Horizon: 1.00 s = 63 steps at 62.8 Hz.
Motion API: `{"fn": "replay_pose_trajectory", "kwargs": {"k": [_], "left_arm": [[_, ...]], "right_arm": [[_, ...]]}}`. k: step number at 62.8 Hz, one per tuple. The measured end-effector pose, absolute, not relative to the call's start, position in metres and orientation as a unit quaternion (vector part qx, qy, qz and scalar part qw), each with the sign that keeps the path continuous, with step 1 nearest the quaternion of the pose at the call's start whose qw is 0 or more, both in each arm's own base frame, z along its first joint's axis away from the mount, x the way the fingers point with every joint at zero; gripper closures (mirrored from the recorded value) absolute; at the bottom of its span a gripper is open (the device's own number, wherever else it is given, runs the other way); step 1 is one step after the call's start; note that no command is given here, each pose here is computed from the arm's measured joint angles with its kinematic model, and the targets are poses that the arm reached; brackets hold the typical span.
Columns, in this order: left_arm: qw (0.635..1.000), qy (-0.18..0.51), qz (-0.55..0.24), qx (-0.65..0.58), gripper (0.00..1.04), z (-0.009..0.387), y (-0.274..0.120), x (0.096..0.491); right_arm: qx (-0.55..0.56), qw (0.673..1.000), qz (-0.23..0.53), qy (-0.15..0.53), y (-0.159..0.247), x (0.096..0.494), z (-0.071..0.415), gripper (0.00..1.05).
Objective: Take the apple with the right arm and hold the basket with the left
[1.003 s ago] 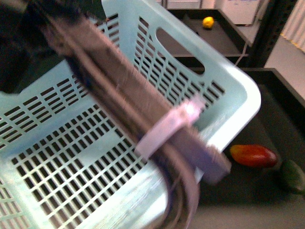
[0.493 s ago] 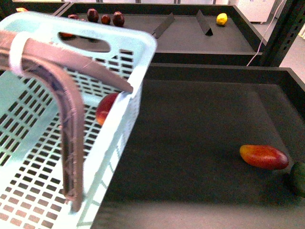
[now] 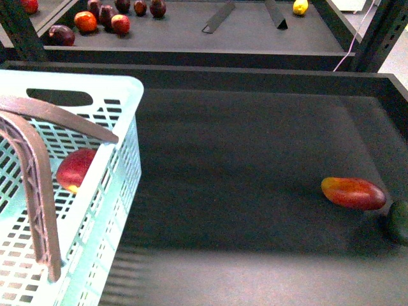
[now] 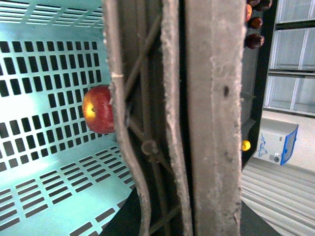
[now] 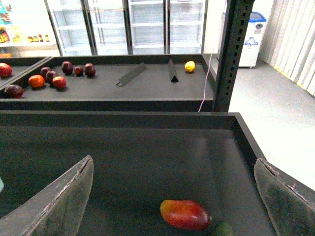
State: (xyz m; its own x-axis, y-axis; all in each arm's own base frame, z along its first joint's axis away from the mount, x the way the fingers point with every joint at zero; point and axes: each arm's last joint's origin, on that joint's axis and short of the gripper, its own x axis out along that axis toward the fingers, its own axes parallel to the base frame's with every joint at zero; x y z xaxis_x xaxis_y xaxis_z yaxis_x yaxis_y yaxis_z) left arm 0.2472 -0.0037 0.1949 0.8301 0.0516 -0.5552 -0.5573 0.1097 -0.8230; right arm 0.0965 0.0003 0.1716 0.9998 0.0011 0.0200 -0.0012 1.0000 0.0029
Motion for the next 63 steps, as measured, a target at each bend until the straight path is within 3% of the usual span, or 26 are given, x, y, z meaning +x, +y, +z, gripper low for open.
{"fn": "replay_pose_trajectory", "kwargs": {"k": [14, 55, 63], "left_arm": [[0.716, 0.183, 0.217, -0.638, 0.89, 0.201, -0.002, 0.272], [0.708, 0.221, 0.276, -0.611, 0.89, 0.15, -0.007, 0.285], [0.715, 0.226, 0.276, -0.602, 0.65, 0.149, -0.009, 0.284]], "right_arm": [[0.001, 1.0, 0.001, -0.01, 0.0, 0.096, 0.172, 0.09], [0.001, 1.0, 0.001, -0.01, 0.0, 0.096, 0.172, 0.09], [0.001, 1.0, 0.001, -0.01, 0.0, 0.096, 0.172, 0.09]]}}
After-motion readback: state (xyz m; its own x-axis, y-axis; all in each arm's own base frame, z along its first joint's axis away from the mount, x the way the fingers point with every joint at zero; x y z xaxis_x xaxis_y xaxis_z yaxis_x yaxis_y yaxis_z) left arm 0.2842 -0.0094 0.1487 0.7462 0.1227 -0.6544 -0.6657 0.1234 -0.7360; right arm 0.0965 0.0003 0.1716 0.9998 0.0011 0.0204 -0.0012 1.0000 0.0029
